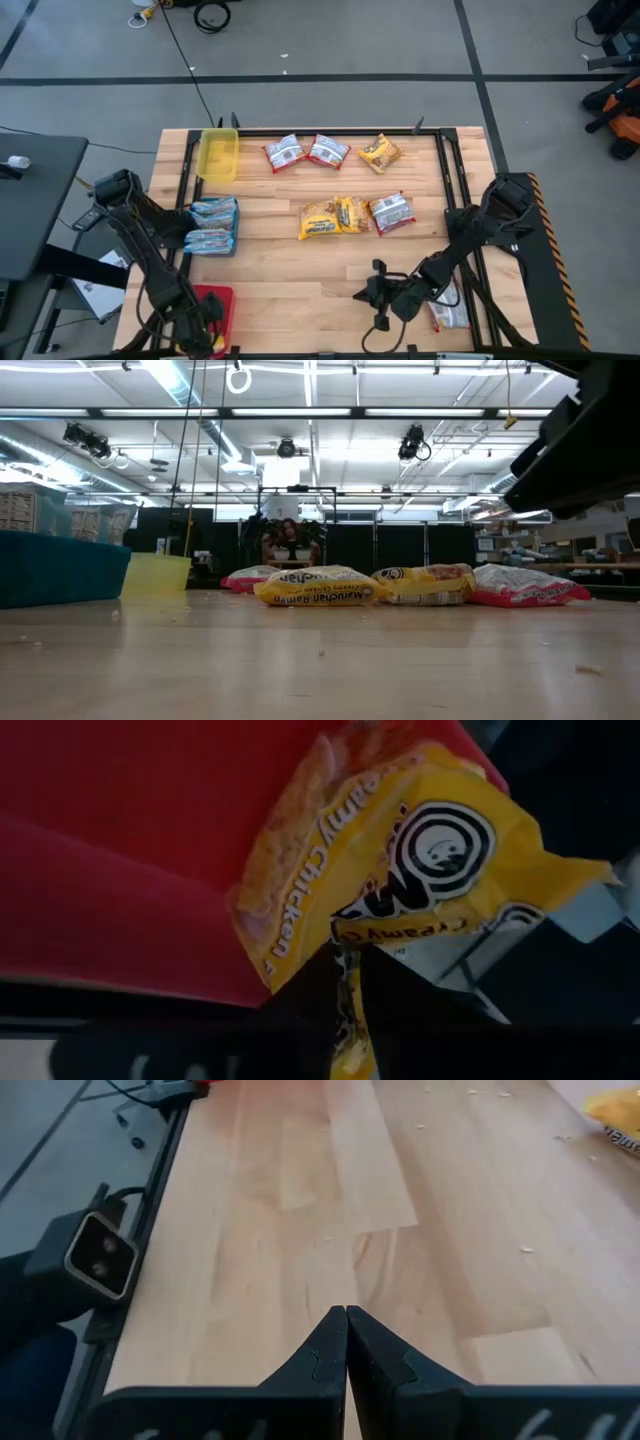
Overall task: Sort Maruchan noodles
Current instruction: Put the bottom yellow noodle pack into the red bin
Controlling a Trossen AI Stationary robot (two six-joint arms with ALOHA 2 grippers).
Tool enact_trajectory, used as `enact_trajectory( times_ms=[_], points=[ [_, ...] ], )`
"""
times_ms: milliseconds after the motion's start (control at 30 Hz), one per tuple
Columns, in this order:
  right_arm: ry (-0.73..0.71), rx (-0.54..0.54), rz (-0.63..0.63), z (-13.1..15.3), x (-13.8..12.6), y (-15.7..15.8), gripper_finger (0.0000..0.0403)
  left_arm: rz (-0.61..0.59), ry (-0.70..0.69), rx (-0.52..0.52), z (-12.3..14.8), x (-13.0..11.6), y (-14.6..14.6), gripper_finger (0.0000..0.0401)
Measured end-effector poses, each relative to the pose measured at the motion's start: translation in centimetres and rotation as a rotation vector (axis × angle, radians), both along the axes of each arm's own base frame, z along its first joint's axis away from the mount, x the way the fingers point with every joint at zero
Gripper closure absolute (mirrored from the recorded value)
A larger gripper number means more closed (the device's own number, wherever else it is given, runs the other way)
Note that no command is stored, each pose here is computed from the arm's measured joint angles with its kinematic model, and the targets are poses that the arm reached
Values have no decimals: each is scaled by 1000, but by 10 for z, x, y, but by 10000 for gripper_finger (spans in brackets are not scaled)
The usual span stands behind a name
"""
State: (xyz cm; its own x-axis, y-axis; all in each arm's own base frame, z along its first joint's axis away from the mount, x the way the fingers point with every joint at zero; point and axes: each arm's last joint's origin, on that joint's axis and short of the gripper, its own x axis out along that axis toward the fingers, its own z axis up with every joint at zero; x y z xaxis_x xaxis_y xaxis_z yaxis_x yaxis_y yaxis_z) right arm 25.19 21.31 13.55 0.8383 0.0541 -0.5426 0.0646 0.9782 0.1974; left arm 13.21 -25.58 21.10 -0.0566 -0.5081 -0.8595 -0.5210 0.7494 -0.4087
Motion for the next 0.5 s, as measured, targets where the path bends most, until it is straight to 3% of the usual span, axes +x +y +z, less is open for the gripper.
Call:
enact_trajectory(
  times_ms=[300,433,500],
  points=[
    [12,-4,38,0,1,-1,391,16,-5,-161,18,1,-4,300],
    [25,11,62,0,1,0,390,73,-115,-181,37,-2,6,299],
    [28,14,71,0,0,1,390,87,-228,-138,45,-2,15,299]
  ],
)
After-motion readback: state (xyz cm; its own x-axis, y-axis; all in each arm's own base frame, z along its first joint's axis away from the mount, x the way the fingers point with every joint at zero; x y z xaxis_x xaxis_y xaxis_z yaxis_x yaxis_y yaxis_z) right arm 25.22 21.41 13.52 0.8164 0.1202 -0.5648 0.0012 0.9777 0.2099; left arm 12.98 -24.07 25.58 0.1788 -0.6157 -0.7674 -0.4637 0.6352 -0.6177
